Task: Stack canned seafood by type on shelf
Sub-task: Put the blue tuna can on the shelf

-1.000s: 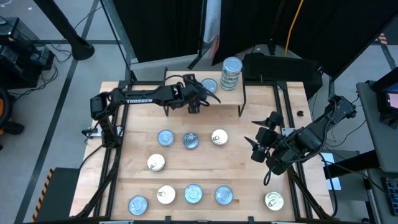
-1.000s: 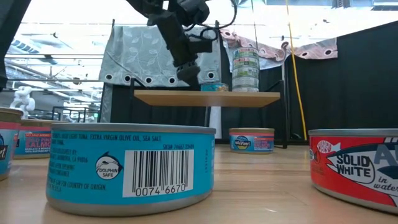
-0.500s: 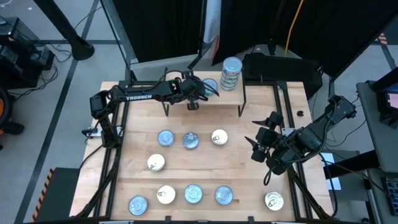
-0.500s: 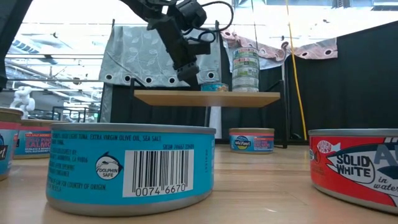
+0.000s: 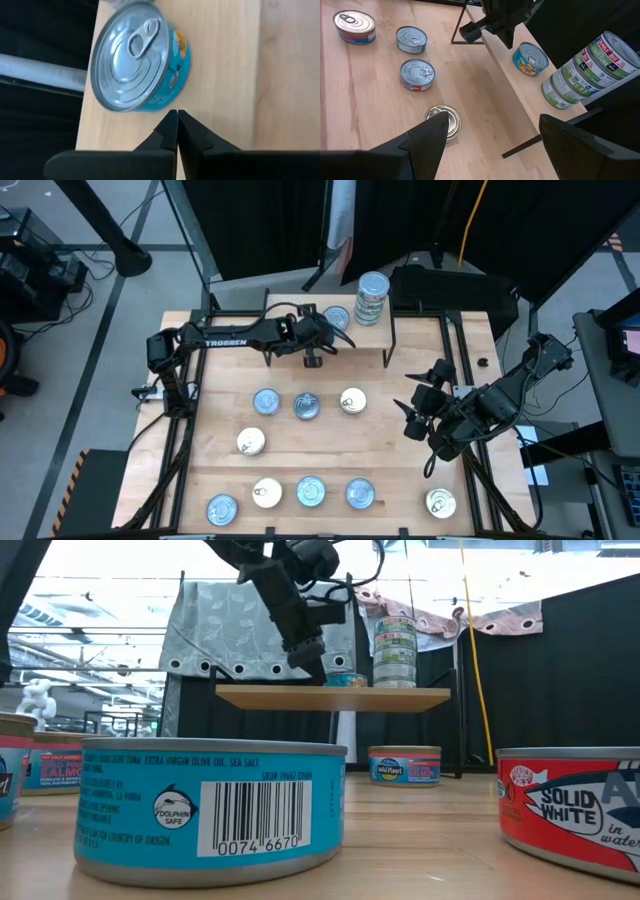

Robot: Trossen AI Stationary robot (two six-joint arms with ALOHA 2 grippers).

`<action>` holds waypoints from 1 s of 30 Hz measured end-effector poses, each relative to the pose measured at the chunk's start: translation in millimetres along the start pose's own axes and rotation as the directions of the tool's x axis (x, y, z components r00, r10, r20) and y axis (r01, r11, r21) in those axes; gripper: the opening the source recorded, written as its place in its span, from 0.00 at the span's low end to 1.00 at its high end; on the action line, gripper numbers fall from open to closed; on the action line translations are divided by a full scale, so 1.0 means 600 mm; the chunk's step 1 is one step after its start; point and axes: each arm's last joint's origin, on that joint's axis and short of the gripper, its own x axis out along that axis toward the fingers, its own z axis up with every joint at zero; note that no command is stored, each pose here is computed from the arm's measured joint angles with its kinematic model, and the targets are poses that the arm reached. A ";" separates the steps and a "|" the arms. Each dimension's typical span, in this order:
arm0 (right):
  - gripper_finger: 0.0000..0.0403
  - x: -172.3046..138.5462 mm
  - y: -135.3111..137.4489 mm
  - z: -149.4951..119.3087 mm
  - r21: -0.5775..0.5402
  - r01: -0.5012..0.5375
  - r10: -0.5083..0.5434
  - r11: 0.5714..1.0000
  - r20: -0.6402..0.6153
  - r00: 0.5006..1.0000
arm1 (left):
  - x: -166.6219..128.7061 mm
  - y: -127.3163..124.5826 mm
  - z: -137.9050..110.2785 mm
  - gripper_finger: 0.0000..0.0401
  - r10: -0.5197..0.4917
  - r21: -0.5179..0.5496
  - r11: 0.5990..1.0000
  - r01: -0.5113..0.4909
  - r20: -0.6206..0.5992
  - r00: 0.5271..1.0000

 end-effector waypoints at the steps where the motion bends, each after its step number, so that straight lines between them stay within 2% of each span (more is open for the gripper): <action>1: 0.75 0.000 0.000 0.000 0.000 0.000 0.000 1.000 0.000 1.000 | -0.001 -0.003 0.002 0.02 -0.001 0.003 1.000 0.001 0.006 1.000; 5: 0.75 0.000 0.000 0.000 0.000 0.000 0.000 1.000 0.000 1.000 | -0.004 -0.006 0.008 0.02 0.003 0.000 1.000 -0.003 0.030 1.000; 12: 0.75 0.000 0.000 0.000 -0.001 0.000 0.000 1.000 0.000 1.000 | 0.008 0.020 -0.002 0.02 0.034 -0.025 0.999 -0.034 0.023 0.999; 30: 0.75 0.000 0.000 0.000 0.000 0.000 0.000 1.000 0.000 1.000 | 0.020 0.052 -0.008 0.02 0.030 -0.048 0.999 -0.025 0.093 0.995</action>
